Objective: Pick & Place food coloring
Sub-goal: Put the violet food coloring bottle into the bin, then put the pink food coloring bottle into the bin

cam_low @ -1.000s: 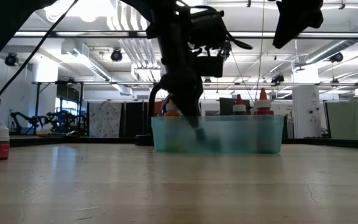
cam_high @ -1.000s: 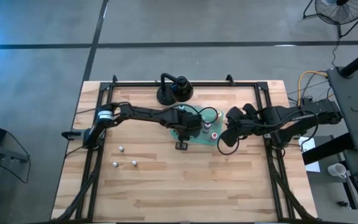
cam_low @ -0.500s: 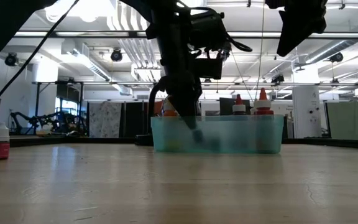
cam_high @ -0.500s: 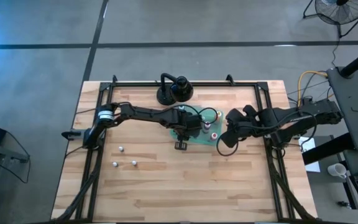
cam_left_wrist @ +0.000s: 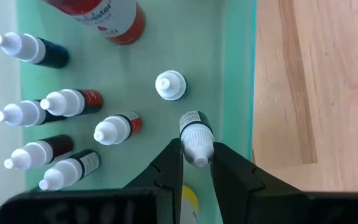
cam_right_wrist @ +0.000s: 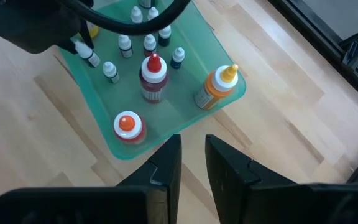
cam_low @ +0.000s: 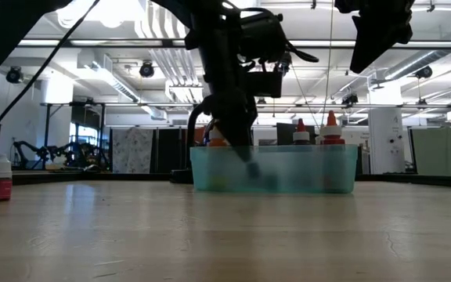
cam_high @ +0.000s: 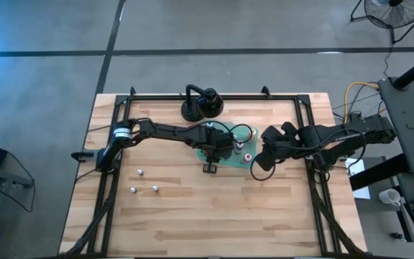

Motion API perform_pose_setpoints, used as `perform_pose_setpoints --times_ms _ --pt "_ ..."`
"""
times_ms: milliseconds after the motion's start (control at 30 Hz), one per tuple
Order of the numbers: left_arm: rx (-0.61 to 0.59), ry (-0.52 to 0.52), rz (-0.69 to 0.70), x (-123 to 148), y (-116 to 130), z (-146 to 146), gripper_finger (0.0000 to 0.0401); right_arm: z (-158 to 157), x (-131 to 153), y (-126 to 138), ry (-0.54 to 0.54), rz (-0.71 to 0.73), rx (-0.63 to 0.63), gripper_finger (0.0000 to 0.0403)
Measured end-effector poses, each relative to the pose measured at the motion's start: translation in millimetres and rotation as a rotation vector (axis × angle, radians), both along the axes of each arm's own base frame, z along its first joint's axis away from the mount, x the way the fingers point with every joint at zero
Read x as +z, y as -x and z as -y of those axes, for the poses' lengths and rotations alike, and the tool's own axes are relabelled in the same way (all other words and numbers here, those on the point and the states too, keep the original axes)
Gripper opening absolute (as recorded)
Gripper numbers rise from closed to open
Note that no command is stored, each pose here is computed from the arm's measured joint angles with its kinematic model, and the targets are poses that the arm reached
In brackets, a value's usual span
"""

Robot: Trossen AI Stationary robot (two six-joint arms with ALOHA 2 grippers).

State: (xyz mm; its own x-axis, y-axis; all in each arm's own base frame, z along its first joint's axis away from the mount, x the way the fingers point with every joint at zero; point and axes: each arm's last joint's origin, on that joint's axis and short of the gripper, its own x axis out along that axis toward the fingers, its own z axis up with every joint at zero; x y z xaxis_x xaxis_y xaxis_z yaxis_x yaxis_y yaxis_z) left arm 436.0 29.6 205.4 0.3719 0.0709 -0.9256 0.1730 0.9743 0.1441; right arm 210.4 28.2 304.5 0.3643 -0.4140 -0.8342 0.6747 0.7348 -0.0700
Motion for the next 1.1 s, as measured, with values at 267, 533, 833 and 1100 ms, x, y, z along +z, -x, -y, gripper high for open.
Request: perform_pose_setpoints --times_ms 267,533,833,1100 --pt "0.016 0.006 -0.004 -1.4 0.6 0.0 0.0051 -0.1 0.1 -0.2 -0.001 0.002 0.0 0.0063" --pt "0.023 0.009 -0.002 -1.5 0.5 -0.3 0.0051 -0.1 0.1 -0.2 -0.008 0.009 -0.015 0.0063" --pt "0.076 0.031 0.002 -2.6 0.1 -0.3 0.0058 0.0 0.1 -0.1 -0.008 0.009 -0.015 0.0063" --pt "0.067 0.027 0.008 -2.5 -0.6 -0.4 0.0097 0.0 0.1 -0.1 -0.006 0.007 -0.012 0.0063"
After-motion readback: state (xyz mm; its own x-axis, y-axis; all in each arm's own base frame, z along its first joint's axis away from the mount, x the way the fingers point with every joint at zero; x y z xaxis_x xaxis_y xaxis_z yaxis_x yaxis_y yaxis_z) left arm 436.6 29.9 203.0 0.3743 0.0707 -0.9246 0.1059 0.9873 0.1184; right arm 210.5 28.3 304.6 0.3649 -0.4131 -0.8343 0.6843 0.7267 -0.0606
